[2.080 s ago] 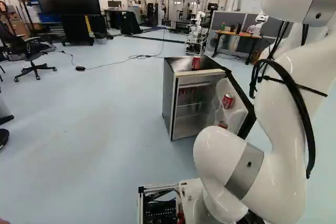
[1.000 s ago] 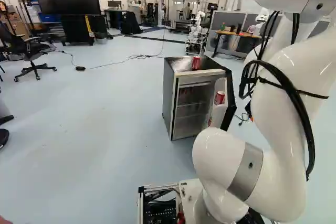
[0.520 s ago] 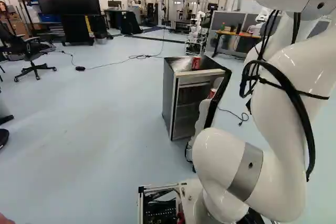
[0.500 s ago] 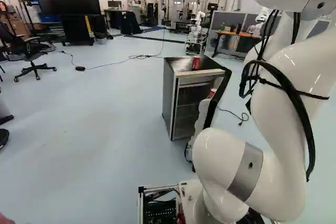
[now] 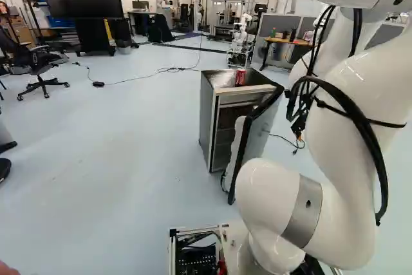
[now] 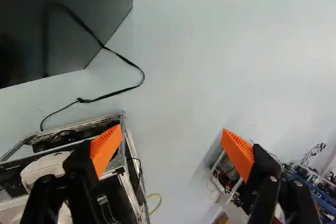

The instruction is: Grab a drink from the fridge

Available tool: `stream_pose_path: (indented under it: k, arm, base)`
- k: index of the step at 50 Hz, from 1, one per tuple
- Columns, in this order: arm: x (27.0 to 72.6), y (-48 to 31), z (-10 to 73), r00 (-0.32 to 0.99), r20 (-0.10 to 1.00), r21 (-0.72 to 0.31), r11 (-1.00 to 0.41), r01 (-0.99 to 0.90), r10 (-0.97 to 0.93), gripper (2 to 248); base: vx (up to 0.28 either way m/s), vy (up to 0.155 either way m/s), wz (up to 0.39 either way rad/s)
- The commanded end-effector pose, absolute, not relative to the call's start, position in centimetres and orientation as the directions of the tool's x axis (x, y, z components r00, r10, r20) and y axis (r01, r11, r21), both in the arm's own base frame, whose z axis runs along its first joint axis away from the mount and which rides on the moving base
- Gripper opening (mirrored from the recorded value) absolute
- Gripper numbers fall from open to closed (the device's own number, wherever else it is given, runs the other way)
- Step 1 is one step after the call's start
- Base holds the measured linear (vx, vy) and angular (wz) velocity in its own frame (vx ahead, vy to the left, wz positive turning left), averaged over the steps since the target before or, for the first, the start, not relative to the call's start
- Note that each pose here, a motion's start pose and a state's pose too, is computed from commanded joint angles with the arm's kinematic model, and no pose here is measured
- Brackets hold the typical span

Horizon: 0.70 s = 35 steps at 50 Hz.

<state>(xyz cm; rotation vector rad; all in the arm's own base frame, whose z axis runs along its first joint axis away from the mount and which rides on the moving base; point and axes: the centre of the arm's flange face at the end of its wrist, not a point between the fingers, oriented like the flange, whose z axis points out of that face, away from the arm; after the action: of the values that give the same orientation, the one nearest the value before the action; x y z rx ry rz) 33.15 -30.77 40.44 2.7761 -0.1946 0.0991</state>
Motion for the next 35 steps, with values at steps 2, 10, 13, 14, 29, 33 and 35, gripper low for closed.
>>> stream_pose_path:
  k: [2, 10, 13, 14, 29, 33, 35]
  arm:
    - [33.3, -30.4, 40.4, 0.988, 0.103, 0.343, -0.929, -0.140, -0.111, 247]
    - [33.8, -28.8, 40.5, 0.988, 0.142, 0.342, -0.933, -0.111, -0.065, 247]
    - [34.1, -28.2, 40.5, 0.987, 0.156, 0.341, -0.935, -0.099, -0.048, 247]
    - [34.1, -28.0, 40.5, 0.986, 0.161, 0.341, -0.935, -0.096, -0.042, 247]
    - [35.3, -25.1, 40.6, 0.971, 0.236, 0.339, -0.940, -0.038, 0.046, 247]
    - [35.7, -24.3, 40.7, 0.964, 0.256, 0.339, -0.941, -0.023, 0.069, 247]
    - [35.9, -24.0, 40.7, 0.961, 0.266, 0.339, -0.941, -0.014, 0.081, 247]
  base:
    - [0.000, 0.000, 0.000]
    - [0.000, 0.000, 0.000]
    - [0.000, 0.000, 0.000]
    - [0.000, 0.000, 0.000]
    - [0.000, 0.000, 0.000]
    - [0.000, 0.000, 0.000]
    - [0.000, 0.000, 0.000]
